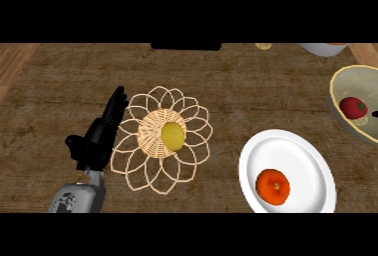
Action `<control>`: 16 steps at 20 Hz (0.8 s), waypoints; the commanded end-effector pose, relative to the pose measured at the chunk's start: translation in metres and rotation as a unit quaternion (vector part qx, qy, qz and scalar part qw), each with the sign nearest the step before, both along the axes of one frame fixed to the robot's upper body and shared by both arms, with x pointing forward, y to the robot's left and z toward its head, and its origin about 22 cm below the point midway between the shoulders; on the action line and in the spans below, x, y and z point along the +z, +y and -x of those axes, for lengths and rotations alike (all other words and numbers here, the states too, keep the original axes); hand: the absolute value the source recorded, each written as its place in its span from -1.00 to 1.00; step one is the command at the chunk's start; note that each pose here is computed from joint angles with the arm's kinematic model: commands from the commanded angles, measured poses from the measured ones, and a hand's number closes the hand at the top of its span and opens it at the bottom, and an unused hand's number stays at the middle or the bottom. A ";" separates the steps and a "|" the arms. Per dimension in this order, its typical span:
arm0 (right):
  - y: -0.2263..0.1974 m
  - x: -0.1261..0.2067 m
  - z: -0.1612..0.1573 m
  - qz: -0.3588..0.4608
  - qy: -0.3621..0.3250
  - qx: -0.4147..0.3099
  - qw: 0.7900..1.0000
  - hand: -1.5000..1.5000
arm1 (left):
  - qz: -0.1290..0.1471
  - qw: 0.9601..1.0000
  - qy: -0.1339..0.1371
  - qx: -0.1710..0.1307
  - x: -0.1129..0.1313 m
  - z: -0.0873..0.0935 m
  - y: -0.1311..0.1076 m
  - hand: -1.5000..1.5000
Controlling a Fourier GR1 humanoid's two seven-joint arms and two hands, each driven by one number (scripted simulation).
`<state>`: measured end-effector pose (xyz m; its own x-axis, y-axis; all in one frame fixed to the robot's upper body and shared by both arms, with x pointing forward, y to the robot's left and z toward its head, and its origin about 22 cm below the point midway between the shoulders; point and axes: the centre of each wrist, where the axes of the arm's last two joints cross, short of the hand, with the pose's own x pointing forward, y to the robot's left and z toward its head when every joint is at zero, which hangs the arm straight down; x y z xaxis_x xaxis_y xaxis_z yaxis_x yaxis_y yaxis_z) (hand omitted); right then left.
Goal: Pick the tomato from the plate and place it in the bowl
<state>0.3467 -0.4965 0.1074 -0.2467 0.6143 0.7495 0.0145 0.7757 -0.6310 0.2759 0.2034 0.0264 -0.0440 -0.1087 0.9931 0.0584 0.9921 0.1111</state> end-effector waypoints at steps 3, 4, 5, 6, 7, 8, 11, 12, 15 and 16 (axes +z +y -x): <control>-0.024 0.018 0.011 -0.090 -0.048 -0.022 0.995 -1.00 | -0.004 1.000 0.000 0.002 0.010 -0.005 -0.002 0.00; -0.021 0.027 0.004 -0.094 -0.040 -0.024 0.995 -1.00 | 0.005 1.000 0.005 -0.006 0.002 -0.002 0.008 0.00; -0.029 0.033 0.010 -0.113 -0.031 -0.025 0.993 -1.00 | 0.003 1.000 0.008 0.005 -0.002 -0.004 0.008 0.00; -0.034 0.042 0.012 -0.123 -0.018 -0.026 0.992 -1.00 | 0.002 1.000 -0.004 0.011 0.004 -0.003 0.002 0.00; -0.047 0.043 0.025 -0.127 -0.025 -0.029 0.991 -1.00 | -0.003 1.000 -0.009 0.005 0.007 -0.007 0.016 0.00; -0.051 0.042 0.030 -0.139 -0.008 -0.033 0.990 -1.00 | -0.001 1.000 0.007 -0.001 0.001 0.004 -0.007 0.00; -0.067 0.049 0.046 -0.172 -0.009 -0.027 0.985 -1.00 | -0.001 1.000 -0.007 -0.005 0.007 0.000 -0.006 0.00; -0.067 0.045 0.047 -0.193 0.001 -0.019 0.981 -1.00 | 0.001 1.000 0.001 0.009 -0.006 0.005 0.001 0.00; -0.072 0.027 0.061 -0.199 0.011 -0.004 0.980 -1.00 | 0.000 1.000 0.006 0.005 0.006 -0.001 -0.001 0.00; -0.076 0.032 0.063 -0.200 0.014 -0.005 0.980 -1.00 | -0.003 1.000 -0.003 0.004 0.017 -0.003 0.011 0.00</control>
<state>0.2990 -0.5619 0.1468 -0.1488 0.3814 0.9124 0.1207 0.9228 -0.3660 0.2789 0.2075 0.0338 -0.0434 -0.1109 0.9929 0.0494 0.9924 0.1130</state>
